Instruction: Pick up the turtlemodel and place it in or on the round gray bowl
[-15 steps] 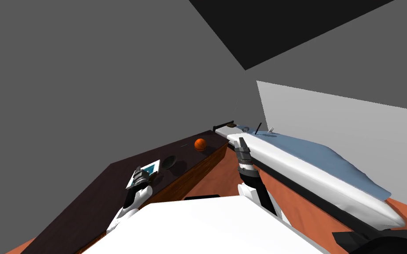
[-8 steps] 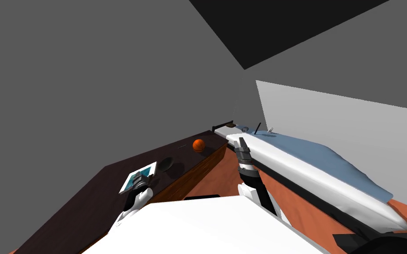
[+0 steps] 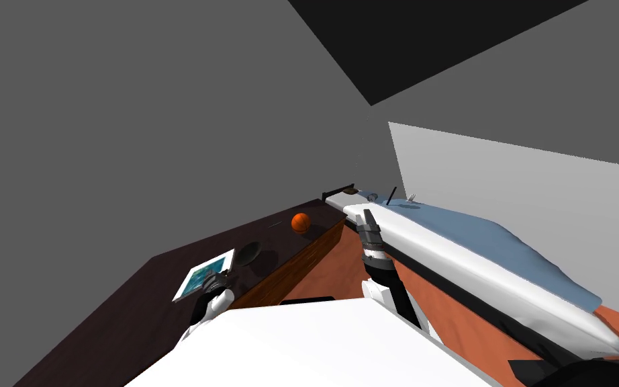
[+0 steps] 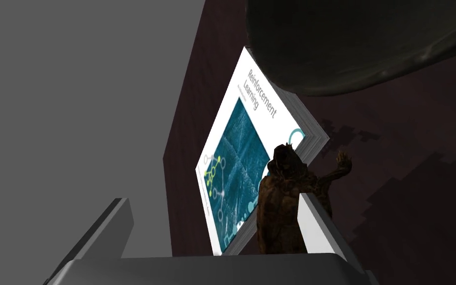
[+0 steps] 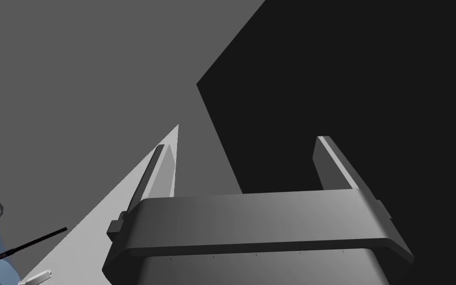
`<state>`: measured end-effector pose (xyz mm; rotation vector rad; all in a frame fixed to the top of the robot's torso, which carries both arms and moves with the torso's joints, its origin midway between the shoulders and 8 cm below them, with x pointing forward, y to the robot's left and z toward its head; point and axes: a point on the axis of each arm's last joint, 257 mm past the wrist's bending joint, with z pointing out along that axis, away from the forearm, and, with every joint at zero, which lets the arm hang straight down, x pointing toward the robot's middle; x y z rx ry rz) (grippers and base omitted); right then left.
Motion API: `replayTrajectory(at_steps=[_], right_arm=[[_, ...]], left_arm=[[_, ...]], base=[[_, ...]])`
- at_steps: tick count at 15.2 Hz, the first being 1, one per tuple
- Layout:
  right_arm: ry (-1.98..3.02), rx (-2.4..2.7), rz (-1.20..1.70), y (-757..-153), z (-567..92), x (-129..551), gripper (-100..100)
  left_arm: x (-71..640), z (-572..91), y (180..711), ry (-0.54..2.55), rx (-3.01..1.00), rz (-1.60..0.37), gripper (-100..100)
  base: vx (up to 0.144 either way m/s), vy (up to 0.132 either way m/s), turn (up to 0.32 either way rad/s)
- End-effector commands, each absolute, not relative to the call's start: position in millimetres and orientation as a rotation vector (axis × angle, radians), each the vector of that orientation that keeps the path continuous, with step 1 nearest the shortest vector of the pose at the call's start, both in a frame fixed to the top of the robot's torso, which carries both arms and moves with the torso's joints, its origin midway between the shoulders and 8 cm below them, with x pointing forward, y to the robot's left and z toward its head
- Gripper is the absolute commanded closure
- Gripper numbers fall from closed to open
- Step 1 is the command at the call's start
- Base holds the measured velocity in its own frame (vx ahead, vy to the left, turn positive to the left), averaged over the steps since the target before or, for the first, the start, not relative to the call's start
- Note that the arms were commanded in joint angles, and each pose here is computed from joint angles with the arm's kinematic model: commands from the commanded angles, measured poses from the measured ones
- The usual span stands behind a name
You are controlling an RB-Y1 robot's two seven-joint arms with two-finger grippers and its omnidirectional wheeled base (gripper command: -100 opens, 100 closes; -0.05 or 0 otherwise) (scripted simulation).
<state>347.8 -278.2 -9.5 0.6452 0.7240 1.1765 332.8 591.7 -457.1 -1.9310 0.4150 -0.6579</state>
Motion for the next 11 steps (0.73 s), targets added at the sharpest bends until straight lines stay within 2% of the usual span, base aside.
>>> replayTrajectory(at_steps=[1, 5, 8, 10, 11], right_arm=[[0.724, 0.645, 1.176, -278.2, -9.5, 347.8, 0], [0.724, 0.645, 1.176, -278.2, -9.5, 347.8, 0], [0.724, 0.645, 1.176, -278.2, -9.5, 347.8, 0], [0.724, 0.645, 1.176, -278.2, -9.5, 347.8, 0], [0.724, 0.645, 1.176, -278.3, -9.5, 347.8, 0]], left_arm=[[323.6, -472.0, 589.3, 0.395, -1.974, -0.641, -100], [300.2, -505.4, 581.3, 0.347, -2.075, -0.595, -100], [292.9, -510.7, 576.5, 0.332, -2.076, -0.588, -100], [293.8, -511.1, 577.3, 0.336, -2.080, -0.589, -100], [293.5, -510.9, 577.0, 0.334, -2.078, -0.589, 100]], base=[[0.033, -0.006, -0.006], [0.060, 0.017, 0.002], [0.040, 0.053, -0.020], [0.037, 0.102, -0.080], [-0.006, 0.010, -0.023]])
